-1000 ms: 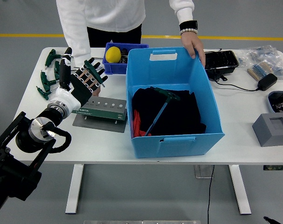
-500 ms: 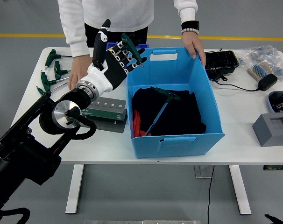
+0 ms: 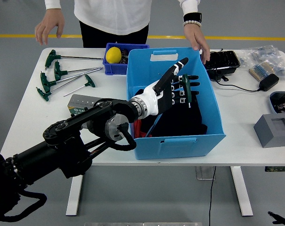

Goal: Lift tool from toolbox,place it in box,lift tool from toolbox,place it in box

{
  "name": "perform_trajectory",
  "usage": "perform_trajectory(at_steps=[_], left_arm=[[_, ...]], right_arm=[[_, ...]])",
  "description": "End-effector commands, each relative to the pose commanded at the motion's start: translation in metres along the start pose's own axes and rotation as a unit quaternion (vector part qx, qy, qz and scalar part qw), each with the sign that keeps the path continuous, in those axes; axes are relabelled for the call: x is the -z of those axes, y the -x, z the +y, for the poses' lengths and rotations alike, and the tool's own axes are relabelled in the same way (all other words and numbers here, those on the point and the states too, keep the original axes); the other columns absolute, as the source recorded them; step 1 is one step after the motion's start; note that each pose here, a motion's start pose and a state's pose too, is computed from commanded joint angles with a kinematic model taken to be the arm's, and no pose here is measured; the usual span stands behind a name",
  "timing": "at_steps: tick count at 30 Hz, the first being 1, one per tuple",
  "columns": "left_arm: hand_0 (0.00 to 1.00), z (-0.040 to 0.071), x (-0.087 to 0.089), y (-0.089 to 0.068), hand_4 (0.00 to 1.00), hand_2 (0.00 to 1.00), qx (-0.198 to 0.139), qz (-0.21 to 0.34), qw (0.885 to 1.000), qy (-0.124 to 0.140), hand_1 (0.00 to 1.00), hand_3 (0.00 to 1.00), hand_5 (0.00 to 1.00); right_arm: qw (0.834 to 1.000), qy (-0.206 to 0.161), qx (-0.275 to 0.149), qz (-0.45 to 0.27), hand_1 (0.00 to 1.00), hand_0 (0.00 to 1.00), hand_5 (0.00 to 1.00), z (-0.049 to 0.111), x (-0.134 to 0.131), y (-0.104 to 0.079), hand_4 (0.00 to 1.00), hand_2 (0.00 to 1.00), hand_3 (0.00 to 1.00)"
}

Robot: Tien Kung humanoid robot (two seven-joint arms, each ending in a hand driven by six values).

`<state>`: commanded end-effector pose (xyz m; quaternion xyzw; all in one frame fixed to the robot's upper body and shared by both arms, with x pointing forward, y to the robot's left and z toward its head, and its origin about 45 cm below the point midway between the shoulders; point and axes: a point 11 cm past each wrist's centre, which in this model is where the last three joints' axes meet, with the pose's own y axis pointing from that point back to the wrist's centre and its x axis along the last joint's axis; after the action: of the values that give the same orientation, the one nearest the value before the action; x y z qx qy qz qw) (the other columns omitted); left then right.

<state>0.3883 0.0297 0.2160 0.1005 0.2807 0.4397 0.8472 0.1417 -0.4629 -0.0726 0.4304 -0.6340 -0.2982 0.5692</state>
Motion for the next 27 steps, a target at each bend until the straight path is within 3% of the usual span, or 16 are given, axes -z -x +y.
perform_trajectory(at_steps=[4, 5, 10, 11, 20, 27], left_arm=[[0.565, -0.009, 0.005, -0.022, 0.831, 0.742, -0.031, -0.049, 0.998, -0.027, 0.667, 0.679, 0.889], [0.585, -0.011, 0.004, -0.027, 0.837, 0.774, -0.038, -0.068, 0.996, -0.036, 0.682, 0.799, 0.93], [0.585, -0.015, -0.009, -0.044, 0.837, 0.774, -0.062, -0.161, 0.983, -0.061, 0.682, 0.799, 0.93], [0.597, -0.016, -0.012, -0.045, 0.878, 0.794, -0.063, -0.178, 0.98, -0.065, 0.701, 0.837, 0.998], [0.588, -0.015, -0.03, -0.047, 0.902, 0.82, -0.062, -0.354, 0.926, -0.115, 0.705, 0.862, 0.998], [0.577, -0.011, -0.038, -0.039, 0.919, 0.819, -0.066, -0.469, 0.873, -0.116, 0.702, 0.867, 0.998]], right_arm=[[1.0, 0.0, -0.002, -0.006, 0.59, 0.618, 0.655, 0.0, -0.001, -0.002, 0.789, 0.655, 0.548], [1.0, 0.0, -0.003, -0.007, 0.589, 0.616, 0.657, 0.0, 0.0, -0.002, 0.789, 0.654, 0.547], [1.0, -0.001, -0.004, -0.005, 0.589, 0.616, 0.657, 0.0, 0.001, -0.003, 0.789, 0.654, 0.547], [1.0, -0.001, -0.004, -0.005, 0.587, 0.616, 0.655, 0.0, 0.001, -0.003, 0.789, 0.654, 0.547], [1.0, 0.001, -0.005, -0.002, 0.587, 0.616, 0.655, 0.0, 0.0, -0.004, 0.789, 0.653, 0.546], [1.0, 0.003, -0.004, -0.001, 0.587, 0.616, 0.654, 0.0, -0.003, -0.003, 0.79, 0.653, 0.547]])
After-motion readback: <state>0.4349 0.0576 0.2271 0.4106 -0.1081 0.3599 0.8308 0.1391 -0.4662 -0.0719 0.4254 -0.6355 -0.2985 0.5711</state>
